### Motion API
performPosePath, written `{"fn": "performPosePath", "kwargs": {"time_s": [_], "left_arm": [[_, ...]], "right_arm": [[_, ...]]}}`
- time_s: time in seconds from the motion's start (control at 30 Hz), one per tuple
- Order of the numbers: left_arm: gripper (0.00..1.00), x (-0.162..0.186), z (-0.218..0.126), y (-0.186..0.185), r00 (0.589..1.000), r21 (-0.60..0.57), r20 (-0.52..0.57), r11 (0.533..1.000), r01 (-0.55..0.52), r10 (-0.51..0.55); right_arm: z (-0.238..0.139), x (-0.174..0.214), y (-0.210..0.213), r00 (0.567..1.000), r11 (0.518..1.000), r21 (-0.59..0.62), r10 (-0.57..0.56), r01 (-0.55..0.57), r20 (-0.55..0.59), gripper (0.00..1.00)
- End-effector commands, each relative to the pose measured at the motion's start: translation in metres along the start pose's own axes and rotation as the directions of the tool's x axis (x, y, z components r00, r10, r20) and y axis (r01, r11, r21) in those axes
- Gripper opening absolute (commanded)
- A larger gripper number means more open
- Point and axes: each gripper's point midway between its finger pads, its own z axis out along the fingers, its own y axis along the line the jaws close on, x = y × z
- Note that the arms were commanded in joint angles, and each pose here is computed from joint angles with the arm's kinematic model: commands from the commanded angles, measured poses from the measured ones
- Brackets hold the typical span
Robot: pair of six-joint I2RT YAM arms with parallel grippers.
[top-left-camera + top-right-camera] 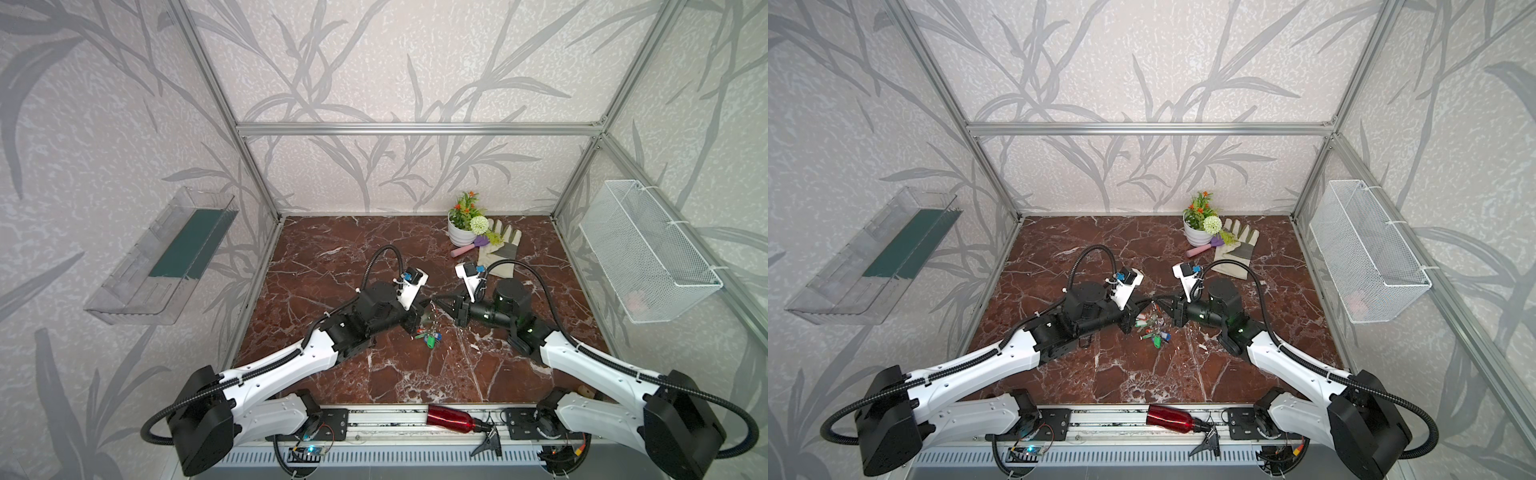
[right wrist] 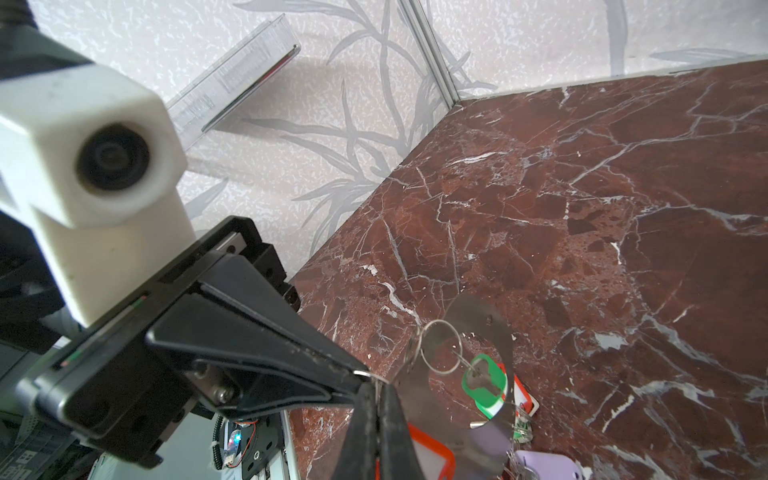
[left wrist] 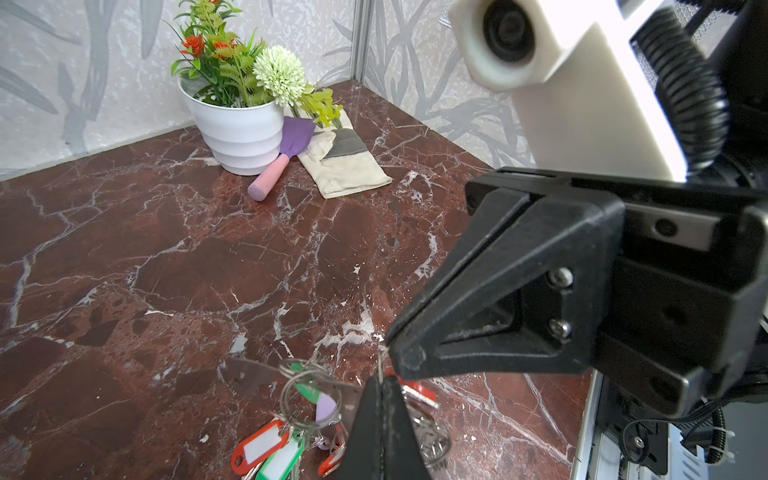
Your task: Put the keys on the keyring
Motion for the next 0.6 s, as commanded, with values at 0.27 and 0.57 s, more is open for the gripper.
{"fn": "performPosePath", "kwargs": {"time_s": [0.27,0.57], "left_arm": [[0.0,-0.036,-0.012,-0.006,0.981,0.01,0.192,1.0,-0.017,0.015],[0.0,-0.041,-0.016,-0.001,0.962,-0.014,0.27,0.999,-0.028,0.031]], "right_arm": [[-0.002,0.007,-0.03,0.992,0.984,0.125,0.127,-0.13,0.024,0.0],[-0.002,0.014,-0.038,0.975,0.96,0.172,0.224,-0.221,0.0,0.0]]}}
